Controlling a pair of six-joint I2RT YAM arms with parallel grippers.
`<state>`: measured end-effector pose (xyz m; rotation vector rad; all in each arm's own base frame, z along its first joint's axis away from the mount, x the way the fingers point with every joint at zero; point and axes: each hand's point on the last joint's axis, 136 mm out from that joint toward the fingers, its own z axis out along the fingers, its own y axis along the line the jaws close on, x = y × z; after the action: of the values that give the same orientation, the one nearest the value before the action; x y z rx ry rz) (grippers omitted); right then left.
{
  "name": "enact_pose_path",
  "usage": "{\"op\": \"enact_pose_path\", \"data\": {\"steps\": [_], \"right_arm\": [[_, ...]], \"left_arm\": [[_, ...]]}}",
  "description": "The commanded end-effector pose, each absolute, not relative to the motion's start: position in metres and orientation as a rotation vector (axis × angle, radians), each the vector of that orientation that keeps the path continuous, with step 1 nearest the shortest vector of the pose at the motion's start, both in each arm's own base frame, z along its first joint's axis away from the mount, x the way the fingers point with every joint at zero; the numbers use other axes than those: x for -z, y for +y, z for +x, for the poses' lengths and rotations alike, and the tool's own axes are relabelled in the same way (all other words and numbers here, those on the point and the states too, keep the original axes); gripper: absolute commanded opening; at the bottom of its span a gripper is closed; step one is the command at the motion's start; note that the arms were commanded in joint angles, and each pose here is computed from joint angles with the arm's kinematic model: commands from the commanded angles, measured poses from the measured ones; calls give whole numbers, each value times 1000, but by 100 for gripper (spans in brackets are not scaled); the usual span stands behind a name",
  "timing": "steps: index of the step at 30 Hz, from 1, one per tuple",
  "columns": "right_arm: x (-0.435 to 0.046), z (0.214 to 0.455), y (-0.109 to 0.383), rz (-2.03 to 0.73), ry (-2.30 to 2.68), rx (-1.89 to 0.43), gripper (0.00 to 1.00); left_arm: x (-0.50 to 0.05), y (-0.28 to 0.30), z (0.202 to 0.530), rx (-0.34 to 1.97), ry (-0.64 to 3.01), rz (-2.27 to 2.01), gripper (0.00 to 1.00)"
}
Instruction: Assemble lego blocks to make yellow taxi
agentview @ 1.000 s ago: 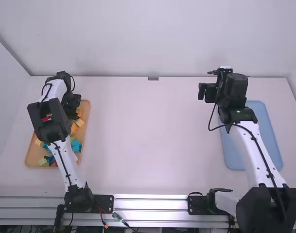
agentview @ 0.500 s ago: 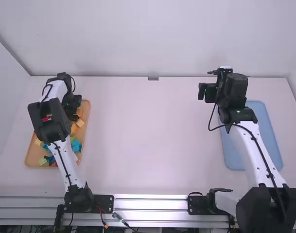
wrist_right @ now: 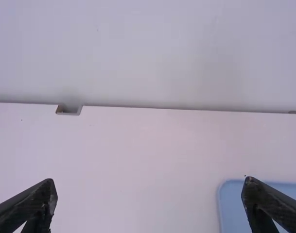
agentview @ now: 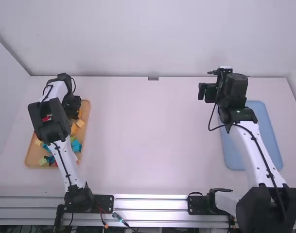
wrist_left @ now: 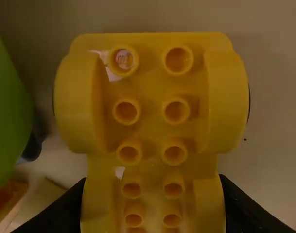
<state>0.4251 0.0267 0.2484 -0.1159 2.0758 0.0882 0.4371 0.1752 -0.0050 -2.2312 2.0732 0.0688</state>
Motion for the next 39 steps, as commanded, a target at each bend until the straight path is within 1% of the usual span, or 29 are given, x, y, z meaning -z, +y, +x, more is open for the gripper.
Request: {"op": "enact_pose_path", "data": {"steps": [1, 3, 5, 6, 10, 12, 15, 17, 18, 19, 22, 23, 25, 27, 28, 29, 31, 32, 33, 34, 36, 38, 39], "right_arm": [[-243, 424, 29, -117, 2089, -97, 99], [-243, 424, 29, -117, 2089, -98, 99], [-243, 424, 29, -117, 2089, -98, 99], [-243, 424, 29, -117, 2089, -98, 99], [-243, 424, 29, -117, 2089, -98, 99], [-243, 424, 29, -117, 2090, -99, 99], [-242, 424, 29, -113, 2093, -101, 99], [-242, 424, 29, -114, 2093, -101, 99], [-241, 423, 30, -115, 2096, -102, 99], [-241, 423, 30, -117, 2096, -105, 99], [-240, 423, 31, -119, 2100, -109, 99], [-240, 423, 31, -118, 2100, -108, 99], [-239, 422, 31, -118, 2105, -109, 99], [-239, 422, 31, -119, 2107, -109, 99], [-238, 421, 31, -118, 2111, -109, 99], [-237, 420, 31, -117, 2119, -109, 99], [-236, 419, 30, -118, 2124, -109, 99], [-236, 419, 31, -118, 2125, -110, 99], [-235, 419, 31, -118, 2125, -109, 99], [-235, 419, 30, -117, 2127, -109, 99], [-235, 419, 30, -115, 2127, -109, 99], [-235, 419, 30, -117, 2127, -110, 99], [-235, 419, 31, -119, 2127, -111, 99]], "left_arm": [[1, 179, 434, -84, 2077, -2235, 43], [-9, 182, 437, -87, 2067, -2231, 41], [-21, 184, 440, -91, 2068, -2215, 27], [-33, 186, 444, -81, 2084, -2180, 2], [-72, 188, 451, -98, 2121, -2091, 2], [-87, 188, 448, -152, 2121, -2068, 2], [-118, 181, 442, -299, 2154, -1951, 2], [-128, 172, 443, -346, 2172, -1887, 2], [-139, 158, 446, -384, 2193, -1802, 2], [-140, 156, 447, -388, 2194, -1794, 2], [-161, 104, 463, -393, 2257, -1541, 2], [-164, 99, 465, -392, 2263, -1510, 2], [-179, 55, 477, -394, 2296, -1260, 2], [-183, 37, 479, -387, 2301, -1182, 2], [-185, 17, 481, -379, 2323, -1066, 2], [-185, -9, 484, -344, 2372, -896, 2], [-179, -39, 486, -277, 2469, -630, 2], [-171, -70, 485, -184, 2563, -324, 2], [-164, -87, 481, -121, 2608, -135, 2], [-158, -101, 475, -65, 2635, 5, 3], [-142, -131, 453, 75, 2680, 391, 2], [-131, -144, 437, 149, 2690, 602, 2], [-121, -154, 423, 235, 2681, 780, 2]]}}
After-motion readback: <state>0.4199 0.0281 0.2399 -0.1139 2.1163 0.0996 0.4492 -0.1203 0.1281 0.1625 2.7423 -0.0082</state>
